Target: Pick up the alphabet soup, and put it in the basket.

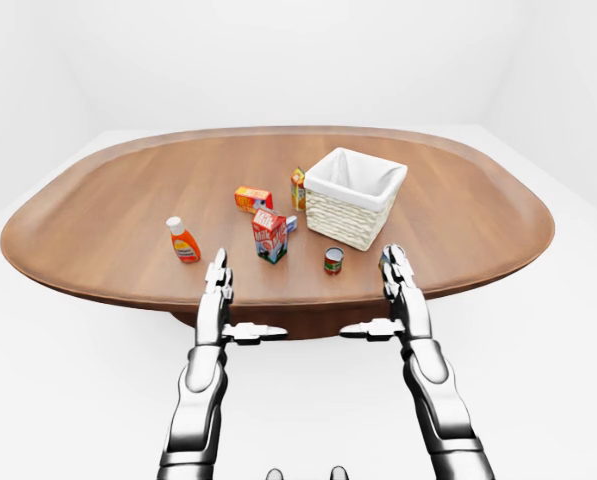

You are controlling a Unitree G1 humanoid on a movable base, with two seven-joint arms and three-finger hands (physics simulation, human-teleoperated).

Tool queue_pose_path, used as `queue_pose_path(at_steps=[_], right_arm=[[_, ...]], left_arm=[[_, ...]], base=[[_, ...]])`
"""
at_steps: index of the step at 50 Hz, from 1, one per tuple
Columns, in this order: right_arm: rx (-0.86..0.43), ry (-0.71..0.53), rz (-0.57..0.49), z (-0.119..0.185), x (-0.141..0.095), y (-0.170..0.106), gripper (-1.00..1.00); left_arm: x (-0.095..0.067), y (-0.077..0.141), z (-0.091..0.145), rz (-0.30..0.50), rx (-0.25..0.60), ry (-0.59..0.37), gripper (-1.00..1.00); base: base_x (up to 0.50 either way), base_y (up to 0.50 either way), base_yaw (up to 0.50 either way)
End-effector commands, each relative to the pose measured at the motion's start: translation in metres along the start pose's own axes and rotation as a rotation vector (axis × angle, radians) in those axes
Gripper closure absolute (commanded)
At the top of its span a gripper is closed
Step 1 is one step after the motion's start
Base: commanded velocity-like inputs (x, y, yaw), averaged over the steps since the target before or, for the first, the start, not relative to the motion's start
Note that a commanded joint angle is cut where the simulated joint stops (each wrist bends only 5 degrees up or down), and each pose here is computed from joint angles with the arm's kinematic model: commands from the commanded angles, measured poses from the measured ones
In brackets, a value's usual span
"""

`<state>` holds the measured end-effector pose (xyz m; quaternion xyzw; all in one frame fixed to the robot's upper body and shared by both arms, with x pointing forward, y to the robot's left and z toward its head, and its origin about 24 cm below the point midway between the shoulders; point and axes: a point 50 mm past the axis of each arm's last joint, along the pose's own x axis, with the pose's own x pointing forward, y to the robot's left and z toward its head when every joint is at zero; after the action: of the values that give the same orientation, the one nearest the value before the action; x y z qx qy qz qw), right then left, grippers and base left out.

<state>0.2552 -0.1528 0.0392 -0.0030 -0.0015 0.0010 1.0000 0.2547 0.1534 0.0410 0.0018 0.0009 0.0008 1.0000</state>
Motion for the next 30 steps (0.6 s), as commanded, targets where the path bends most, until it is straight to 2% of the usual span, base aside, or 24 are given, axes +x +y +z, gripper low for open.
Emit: queue_pose_path(at_steps=[1,8,11,19,27,30], right_arm=[[-0.009,-0.001,-0.003,-0.005,0.003,-0.007,-1.0],[0.008,0.003,-0.019,-0.003,0.004,-0.009,-1.0],[-0.03,-0.065,-0.036,0.009,0.001,-0.01,-1.0],[-0.033,-0.181,-0.074,0.042,-0.009,-0.015,-1.0],[0.0,-0.202,-0.083,0.054,-0.013,-0.018,-1.0],[0.001,-0.215,-0.092,0.058,-0.013,-0.021,-1.0]], left_arm=[[0.0,0.007,0.001,0.002,0.021,-0.003,-1.0],[-0.002,0.005,0.006,-0.013,0.018,-0.024,-1.0],[-0.002,0.006,0.009,-0.012,0.016,-0.037,-1.0],[-0.012,0.014,0.043,0.024,0.043,-0.136,-1.0],[-0.022,0.024,0.074,0.083,0.054,-0.267,-1.0],[-0.023,0.026,0.078,0.09,0.053,-0.283,-1.0]], base=[[0.0,0.0,0.0],[0.0,0.0,0.0],[0.0,0.0,0.0],[0.0,0.0,0.0],[0.0,0.0,0.0],[0.0,0.0,0.0]])
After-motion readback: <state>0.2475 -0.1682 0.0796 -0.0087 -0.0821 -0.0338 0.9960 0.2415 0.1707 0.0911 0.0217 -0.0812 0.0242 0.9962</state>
